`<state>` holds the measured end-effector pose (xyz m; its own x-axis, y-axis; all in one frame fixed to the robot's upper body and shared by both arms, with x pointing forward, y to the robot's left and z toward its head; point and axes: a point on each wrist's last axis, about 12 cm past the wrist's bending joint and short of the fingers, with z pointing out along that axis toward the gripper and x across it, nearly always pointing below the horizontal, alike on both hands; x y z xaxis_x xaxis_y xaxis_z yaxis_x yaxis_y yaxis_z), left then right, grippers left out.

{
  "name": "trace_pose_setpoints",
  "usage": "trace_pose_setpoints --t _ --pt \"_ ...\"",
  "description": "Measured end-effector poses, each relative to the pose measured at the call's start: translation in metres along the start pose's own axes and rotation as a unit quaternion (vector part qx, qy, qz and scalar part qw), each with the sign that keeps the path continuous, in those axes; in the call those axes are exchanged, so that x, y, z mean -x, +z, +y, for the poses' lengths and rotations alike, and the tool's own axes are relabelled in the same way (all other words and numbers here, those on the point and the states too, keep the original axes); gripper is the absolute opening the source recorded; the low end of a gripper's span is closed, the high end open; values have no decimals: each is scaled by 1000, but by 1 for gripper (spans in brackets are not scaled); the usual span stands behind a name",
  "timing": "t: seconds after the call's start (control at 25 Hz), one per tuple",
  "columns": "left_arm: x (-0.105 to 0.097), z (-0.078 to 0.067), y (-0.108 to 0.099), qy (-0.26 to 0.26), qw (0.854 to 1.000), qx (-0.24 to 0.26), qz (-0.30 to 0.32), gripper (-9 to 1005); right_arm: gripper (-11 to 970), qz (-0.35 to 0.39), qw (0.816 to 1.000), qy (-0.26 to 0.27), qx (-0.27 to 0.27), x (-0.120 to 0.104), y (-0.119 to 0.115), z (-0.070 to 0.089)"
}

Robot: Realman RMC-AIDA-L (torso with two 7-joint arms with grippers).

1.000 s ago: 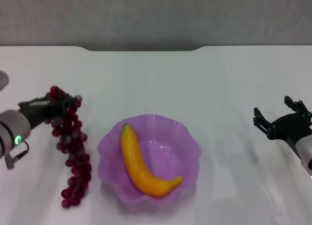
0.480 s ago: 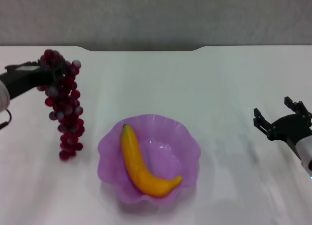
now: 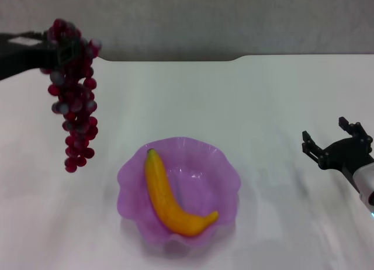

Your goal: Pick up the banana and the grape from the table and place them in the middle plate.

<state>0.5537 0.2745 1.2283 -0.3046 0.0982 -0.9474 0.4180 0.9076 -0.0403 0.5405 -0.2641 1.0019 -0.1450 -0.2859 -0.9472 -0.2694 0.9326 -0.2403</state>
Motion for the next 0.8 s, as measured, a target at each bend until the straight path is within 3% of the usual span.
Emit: trace_pose_setpoints --t 0.44,0.64,0.8 --pt "45 -42 -24 86 993 -75 -17 419 876 5 1000 -1 0 -2 -1 -1" --pt "46 -69 -15 115 986 -122 -14 419 876 4 1000 -3 -2 -2 0 -2" --pt "32 -90 -2 145 976 -160 8 415 876 2 1000 -4 -2 -1 0 -2"
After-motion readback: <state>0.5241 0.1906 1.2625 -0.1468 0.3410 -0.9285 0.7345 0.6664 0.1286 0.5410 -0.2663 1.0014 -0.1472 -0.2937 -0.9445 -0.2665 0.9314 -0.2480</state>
